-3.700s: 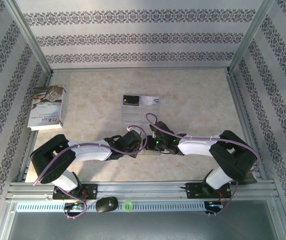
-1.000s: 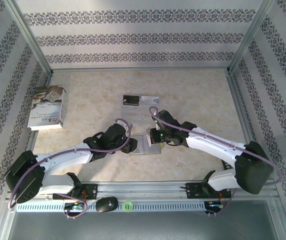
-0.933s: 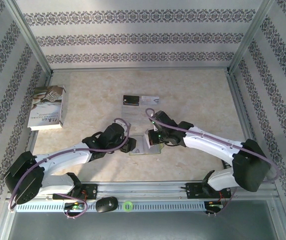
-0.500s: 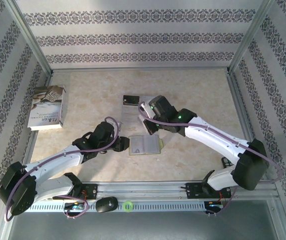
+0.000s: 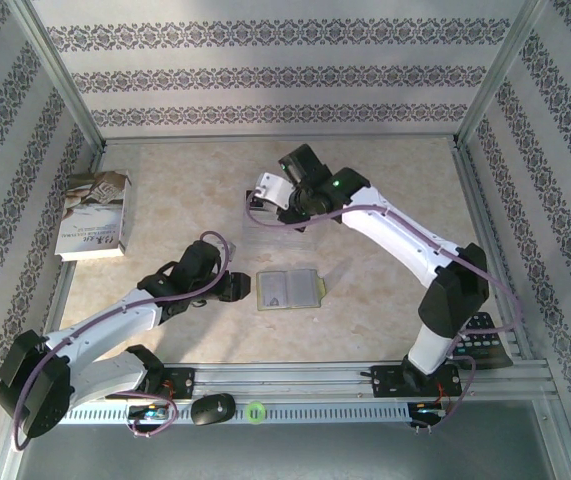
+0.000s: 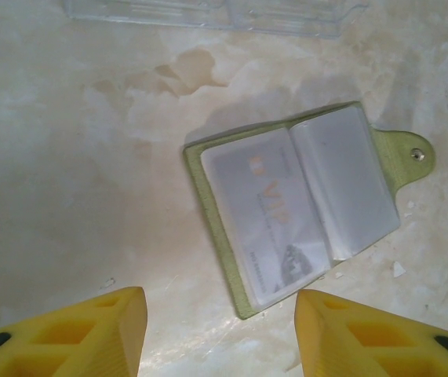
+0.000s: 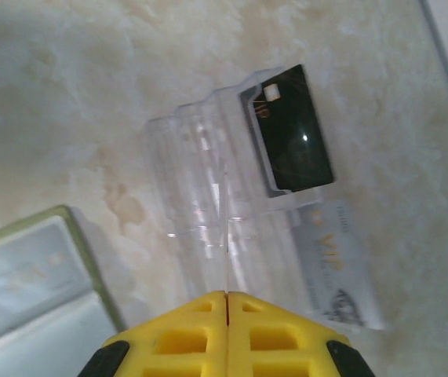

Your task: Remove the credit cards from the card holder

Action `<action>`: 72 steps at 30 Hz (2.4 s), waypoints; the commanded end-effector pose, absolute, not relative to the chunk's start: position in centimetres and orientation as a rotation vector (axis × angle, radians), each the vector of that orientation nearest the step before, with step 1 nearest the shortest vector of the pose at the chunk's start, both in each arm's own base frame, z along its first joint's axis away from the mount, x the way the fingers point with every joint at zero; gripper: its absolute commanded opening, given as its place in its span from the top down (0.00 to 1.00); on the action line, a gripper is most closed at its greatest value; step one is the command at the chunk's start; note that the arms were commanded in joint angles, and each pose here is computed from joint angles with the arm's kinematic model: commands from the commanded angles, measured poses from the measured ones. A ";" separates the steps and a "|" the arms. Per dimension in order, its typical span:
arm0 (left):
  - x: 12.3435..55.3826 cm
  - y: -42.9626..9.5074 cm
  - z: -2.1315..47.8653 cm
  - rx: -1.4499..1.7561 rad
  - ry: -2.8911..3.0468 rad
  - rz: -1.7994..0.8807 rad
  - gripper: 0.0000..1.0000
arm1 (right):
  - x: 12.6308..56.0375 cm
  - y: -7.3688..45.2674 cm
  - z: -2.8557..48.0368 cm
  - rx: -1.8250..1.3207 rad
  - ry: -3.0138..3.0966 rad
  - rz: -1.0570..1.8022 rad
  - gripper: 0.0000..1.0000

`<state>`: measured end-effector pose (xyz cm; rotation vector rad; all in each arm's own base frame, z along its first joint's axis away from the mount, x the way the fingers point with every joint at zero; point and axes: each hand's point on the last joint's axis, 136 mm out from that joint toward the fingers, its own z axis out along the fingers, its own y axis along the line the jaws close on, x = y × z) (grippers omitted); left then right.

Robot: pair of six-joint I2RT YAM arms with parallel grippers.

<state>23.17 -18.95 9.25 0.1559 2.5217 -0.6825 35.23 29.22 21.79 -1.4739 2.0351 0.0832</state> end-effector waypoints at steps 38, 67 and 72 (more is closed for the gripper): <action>24.9 -15.8 8.8 -0.033 2.625 -0.614 0.47 | 42.4 24.5 16.0 -1.798 2.015 -0.042 1.00; 25.5 -15.6 8.7 -0.100 2.524 -0.664 0.44 | 39.8 30.4 25.3 -0.997 1.947 0.436 0.59; 25.5 -14.9 9.8 -0.117 2.471 -0.644 0.39 | 35.8 32.2 20.6 -0.808 2.169 0.544 0.57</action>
